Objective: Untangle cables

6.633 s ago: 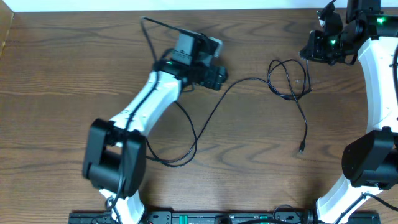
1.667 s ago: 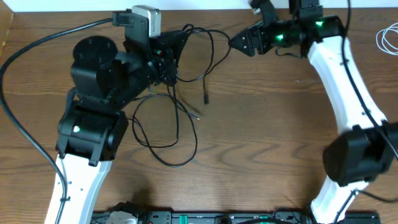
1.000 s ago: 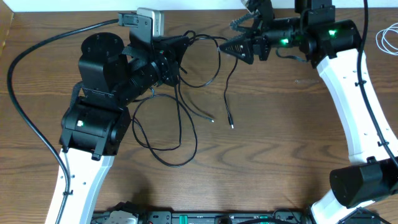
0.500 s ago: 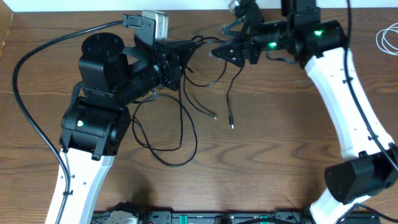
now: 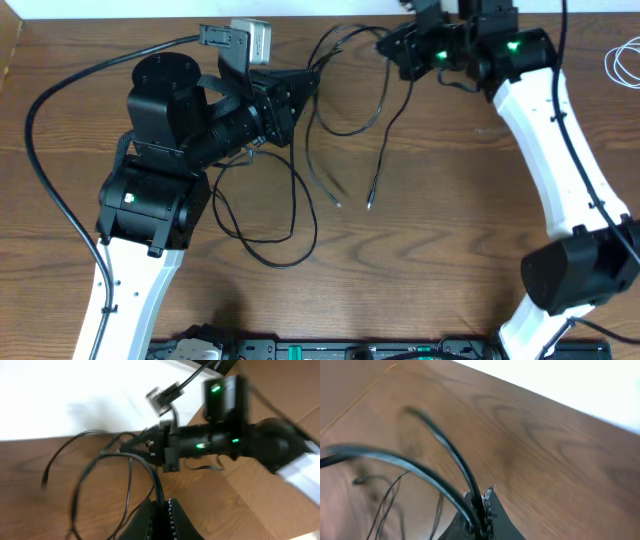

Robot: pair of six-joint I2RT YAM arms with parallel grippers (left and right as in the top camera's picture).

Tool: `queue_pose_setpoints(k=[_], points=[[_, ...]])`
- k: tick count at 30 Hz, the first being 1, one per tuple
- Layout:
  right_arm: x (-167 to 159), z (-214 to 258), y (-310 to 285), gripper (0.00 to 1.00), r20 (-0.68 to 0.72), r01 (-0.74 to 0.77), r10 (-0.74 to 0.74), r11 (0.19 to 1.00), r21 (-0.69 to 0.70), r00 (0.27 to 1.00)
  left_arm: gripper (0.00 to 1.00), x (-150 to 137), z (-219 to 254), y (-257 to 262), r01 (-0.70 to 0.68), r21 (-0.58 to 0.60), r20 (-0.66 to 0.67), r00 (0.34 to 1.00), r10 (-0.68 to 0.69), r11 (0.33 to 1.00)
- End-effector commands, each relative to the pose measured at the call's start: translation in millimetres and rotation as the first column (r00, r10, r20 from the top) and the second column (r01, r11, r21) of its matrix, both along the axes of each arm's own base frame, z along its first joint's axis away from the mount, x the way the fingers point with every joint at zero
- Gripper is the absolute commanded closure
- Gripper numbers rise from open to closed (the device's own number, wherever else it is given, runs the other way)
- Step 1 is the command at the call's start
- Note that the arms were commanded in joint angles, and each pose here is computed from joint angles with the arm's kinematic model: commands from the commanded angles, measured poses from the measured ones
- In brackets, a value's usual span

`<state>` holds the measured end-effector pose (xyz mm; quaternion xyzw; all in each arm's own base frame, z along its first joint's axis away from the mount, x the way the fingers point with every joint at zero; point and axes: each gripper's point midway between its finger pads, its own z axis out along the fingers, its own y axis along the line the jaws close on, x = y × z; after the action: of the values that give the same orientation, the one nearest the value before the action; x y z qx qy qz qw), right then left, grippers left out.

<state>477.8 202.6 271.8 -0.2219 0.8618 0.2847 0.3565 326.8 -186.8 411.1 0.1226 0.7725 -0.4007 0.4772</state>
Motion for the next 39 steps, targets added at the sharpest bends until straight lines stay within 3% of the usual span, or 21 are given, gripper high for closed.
queue_pose_setpoints(k=[1,9,19,25,33,39], points=[[26,-59,-36,0.99,-0.199,0.192,-0.192,0.981,-0.023,0.961,0.93,-19,35,3,0.018,-0.042,0.103,0.995,-0.013,0.999],[31,-125,-62,0.99,-0.368,0.241,-0.249,0.968,-0.066,0.896,0.93,-33,79,42,-0.093,-0.081,0.257,0.960,0.112,0.992],[26,-141,-85,0.99,-0.384,0.293,-0.339,0.940,-0.176,0.859,0.93,-16,92,107,-0.340,-0.098,0.297,0.887,0.354,0.935],[23,-144,-89,0.99,-0.377,0.278,-0.339,0.938,-0.208,0.862,0.93,-8,86,125,-0.402,-0.087,0.280,0.868,0.410,0.911],[23,-123,-105,0.99,-0.342,0.305,-0.358,0.931,-0.199,0.869,0.93,22,43,148,-0.529,-0.003,0.151,0.839,0.523,0.849],[24,-37,-137,0.99,-0.166,0.387,-0.405,0.913,-0.130,0.899,0.93,38,8,135,-0.479,0.050,0.044,0.878,0.477,0.876]])
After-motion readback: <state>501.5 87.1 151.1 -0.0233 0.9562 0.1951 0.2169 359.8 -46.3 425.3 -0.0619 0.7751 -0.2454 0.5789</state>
